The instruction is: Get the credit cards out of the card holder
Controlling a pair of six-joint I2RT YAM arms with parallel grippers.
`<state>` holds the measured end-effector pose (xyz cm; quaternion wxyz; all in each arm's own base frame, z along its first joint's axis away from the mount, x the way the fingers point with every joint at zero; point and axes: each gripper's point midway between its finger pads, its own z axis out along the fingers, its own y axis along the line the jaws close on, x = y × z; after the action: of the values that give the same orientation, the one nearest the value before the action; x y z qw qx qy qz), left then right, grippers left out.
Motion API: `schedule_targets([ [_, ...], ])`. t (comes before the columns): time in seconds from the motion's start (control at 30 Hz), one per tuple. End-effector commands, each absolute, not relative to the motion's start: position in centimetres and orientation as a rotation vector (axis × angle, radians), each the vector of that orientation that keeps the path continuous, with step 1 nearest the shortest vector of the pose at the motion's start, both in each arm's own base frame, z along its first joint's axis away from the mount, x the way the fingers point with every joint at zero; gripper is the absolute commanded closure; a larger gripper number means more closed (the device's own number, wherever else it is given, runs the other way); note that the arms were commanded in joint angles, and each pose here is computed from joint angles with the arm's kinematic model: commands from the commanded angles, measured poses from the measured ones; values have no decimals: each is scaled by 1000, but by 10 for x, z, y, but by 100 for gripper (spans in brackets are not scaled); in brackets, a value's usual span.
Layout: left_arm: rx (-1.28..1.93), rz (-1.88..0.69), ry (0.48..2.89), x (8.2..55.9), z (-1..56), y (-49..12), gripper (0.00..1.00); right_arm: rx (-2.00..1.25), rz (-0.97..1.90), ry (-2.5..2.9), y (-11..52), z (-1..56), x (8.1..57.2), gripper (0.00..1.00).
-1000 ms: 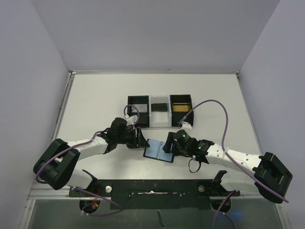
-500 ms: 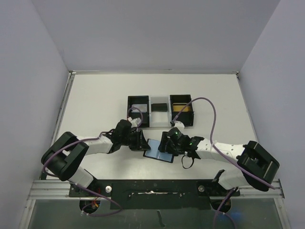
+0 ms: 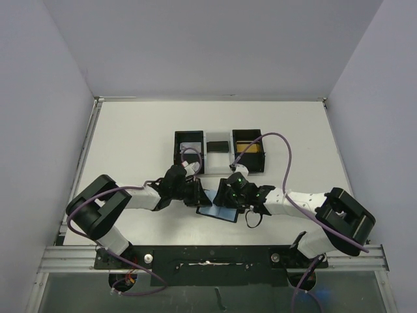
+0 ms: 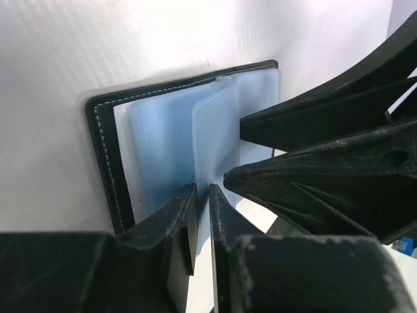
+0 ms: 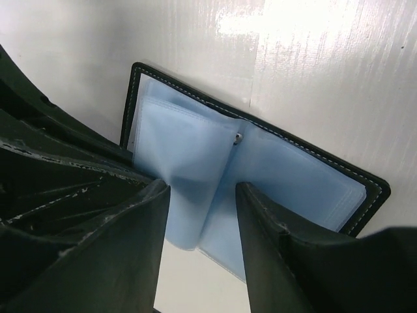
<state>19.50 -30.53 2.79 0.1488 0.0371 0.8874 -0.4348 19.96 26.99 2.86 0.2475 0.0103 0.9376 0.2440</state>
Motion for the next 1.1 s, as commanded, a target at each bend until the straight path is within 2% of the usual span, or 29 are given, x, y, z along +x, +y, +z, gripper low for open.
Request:
schedule_targets([
  [0.0, 154, -1353, 2428, 207, 56, -328, 91, 43, 713, 2526, 271, 33, 204, 56],
  [0.13, 157, -1362, 2415, 207, 61, -329, 97, 59, 775, 2508, 270, 38, 207, 66],
  [0.23, 169, -1352, 2400, 208, 69, -328, 97, 78, 823, 2491, 266, 41, 210, 69],
  [0.3, 159, -1296, 2407, 212, 70, -324, 90, 89, 833, 2489, 263, 44, 211, 71],
  [0.37, 141, -1181, 2443, 218, 63, -314, 79, 72, 828, 2487, 261, 49, 212, 66],
  [0.57, 135, -1022, 2487, 220, 52, -295, 60, 85, 768, 2460, 249, 64, 213, 56],
  [0.77, 152, -987, 2522, 219, 43, -293, 58, 176, 619, 2512, 222, 54, 206, 49],
  [1.07, 185, -1013, 2539, 213, 37, -298, 59, 229, 590, 2545, 214, 40, 198, 48],
])
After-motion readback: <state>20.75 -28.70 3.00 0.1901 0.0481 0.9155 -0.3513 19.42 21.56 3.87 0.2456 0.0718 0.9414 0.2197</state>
